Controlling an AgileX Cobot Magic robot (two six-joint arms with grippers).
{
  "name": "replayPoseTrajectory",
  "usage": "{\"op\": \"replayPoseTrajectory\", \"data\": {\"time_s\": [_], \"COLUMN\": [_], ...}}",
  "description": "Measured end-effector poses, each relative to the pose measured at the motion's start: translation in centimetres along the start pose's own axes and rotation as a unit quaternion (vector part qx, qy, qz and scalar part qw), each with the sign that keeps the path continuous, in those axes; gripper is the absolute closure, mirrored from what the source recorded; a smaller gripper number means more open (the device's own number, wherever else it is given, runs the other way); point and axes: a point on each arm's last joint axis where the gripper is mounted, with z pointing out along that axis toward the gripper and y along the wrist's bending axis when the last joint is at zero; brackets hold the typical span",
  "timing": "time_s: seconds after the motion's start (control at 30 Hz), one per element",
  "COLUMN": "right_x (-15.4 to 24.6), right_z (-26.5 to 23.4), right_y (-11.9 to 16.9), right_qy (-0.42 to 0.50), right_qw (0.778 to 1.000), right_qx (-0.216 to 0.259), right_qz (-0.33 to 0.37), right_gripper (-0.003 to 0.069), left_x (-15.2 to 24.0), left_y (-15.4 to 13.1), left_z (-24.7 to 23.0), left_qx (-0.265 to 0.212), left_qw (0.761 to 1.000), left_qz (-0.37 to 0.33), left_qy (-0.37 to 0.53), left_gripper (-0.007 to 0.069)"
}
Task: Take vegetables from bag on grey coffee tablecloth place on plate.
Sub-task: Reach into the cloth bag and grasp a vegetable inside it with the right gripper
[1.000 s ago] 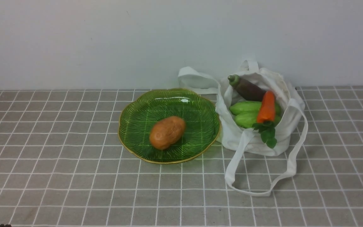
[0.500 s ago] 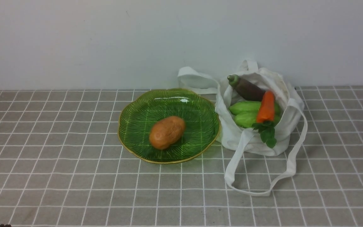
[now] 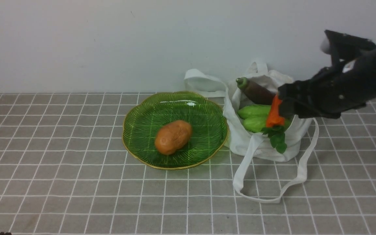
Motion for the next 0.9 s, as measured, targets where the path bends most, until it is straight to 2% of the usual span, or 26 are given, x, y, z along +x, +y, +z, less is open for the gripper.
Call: {"op": "replayPoseTrajectory", "data": {"time_s": [0.03, 0.17, 0.4, 0.63, 0.73, 0.83, 0.9], "right_x": [-0.9, -2.4, -3.3, -2.7, -2.6, -2.6, -2.6], "right_z": [1.7, 5.1, 9.9, 12.0, 12.3, 12.2, 12.1], "right_y": [-0.3, -1.0, -2.1, -2.8, -2.9, -2.8, -2.8], "right_qy": [0.005, 0.014, 0.022, 0.036, 0.039, 0.039, 0.04], "right_qw": [1.0, 0.998, 0.996, 0.994, 0.994, 0.994, 0.994], "right_qx": [0.014, 0.048, 0.079, 0.093, 0.094, 0.094, 0.094], "right_qz": [0.005, 0.024, 0.038, 0.044, 0.044, 0.04, 0.036], "right_gripper": [0.0287, 0.0249, 0.0239, 0.0239, 0.026, 0.0344, 0.0345], "left_x": [0.0, 0.0, 0.0, 0.0, 0.0, 0.0, 0.0], "left_y": [0.0, 0.0, 0.0, 0.0, 0.0, 0.0, 0.0], "left_z": [0.0, 0.0, 0.0, 0.0, 0.0, 0.0, 0.0], "left_qx": [0.0, 0.0, 0.0, 0.0, 0.0, 0.0, 0.0], "left_qw": [1.0, 1.0, 1.0, 1.0, 1.0, 1.0, 1.0], "left_qz": [0.0, 0.0, 0.0, 0.0, 0.0, 0.0, 0.0], "left_qy": [0.0, 0.0, 0.0, 0.0, 0.0, 0.0, 0.0], "left_gripper": [0.063, 0.063, 0.063, 0.063, 0.063, 0.063, 0.063]}}
